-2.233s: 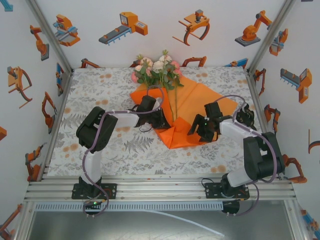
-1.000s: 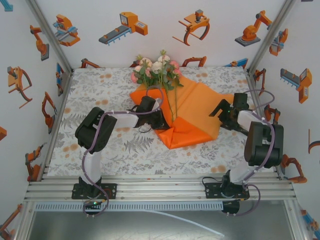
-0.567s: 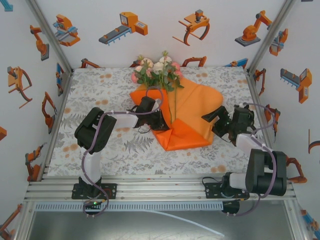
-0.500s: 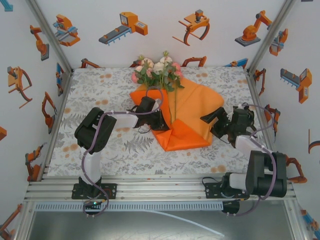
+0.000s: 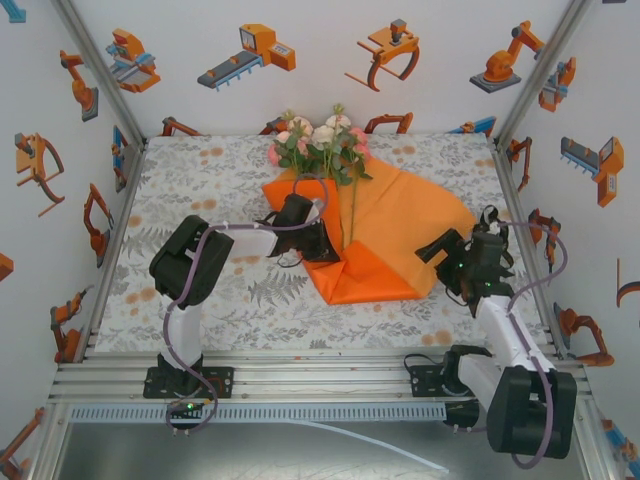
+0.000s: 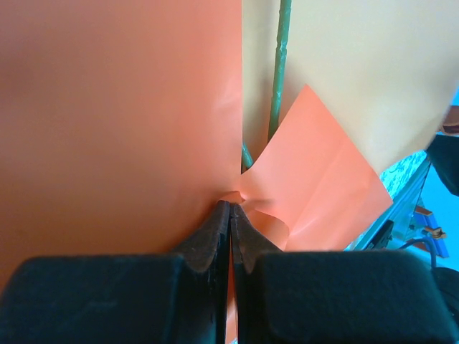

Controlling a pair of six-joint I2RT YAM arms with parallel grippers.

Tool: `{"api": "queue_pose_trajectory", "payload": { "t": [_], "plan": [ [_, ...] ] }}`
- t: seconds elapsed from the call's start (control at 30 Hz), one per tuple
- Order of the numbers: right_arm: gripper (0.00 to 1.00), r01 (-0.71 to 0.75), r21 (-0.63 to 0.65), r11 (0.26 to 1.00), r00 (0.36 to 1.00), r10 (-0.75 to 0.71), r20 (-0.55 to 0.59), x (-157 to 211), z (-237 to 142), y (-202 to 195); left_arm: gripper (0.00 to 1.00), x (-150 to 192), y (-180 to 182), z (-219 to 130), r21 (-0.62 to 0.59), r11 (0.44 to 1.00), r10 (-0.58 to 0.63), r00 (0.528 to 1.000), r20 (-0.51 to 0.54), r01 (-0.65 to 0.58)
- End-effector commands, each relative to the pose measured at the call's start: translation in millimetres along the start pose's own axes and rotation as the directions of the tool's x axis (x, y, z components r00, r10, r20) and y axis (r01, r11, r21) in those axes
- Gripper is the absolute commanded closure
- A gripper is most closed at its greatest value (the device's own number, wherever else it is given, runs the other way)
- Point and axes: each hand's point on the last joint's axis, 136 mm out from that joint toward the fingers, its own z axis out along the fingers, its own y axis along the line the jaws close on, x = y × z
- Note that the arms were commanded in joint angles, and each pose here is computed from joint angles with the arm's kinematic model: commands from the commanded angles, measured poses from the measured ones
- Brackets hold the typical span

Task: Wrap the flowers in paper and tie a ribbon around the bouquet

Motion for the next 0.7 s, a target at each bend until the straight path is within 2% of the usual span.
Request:
{"api": "queue_pose_trajectory", "payload": {
  "t": [0.0,0.17,0.3,0.57,0.67],
  "plan": [
    [0.1,0.011,0.125,0.992,0.998,-0.019,0.057,-23.4,3.7,-20.0,0.89,3.4,-8.0,-5.5,-0.009,1.0,0.026,1.0,0.003,-0.026],
    [0.11,-0.068,0.15,0.986,0.998,0.068,0.002,-34.8,28.7,-34.9,0.89,4.6,-11.9,-4.1,-0.006,0.999,0.036,0.999,0.002,-0.036],
    [0.11,-0.102,0.185,0.977,0.993,0.111,-0.038,-19.9,27.6,-45.7,0.89,-0.2,-14.1,-5.6,-0.008,0.999,0.041,0.999,0.021,-0.041],
    [0.12,-0.203,0.164,0.965,0.962,0.228,-0.148,46.0,16.4,-65.0,0.89,-3.3,-13.3,-0.7,-0.005,1.0,0.023,0.999,0.03,-0.023],
    [0.15,-0.234,0.123,0.964,0.936,0.258,-0.239,75.2,15.6,-54.9,0.89,-3.1,-13.6,1.3,0.0,1.0,0.019,0.999,0.025,-0.019]
  ]
}}
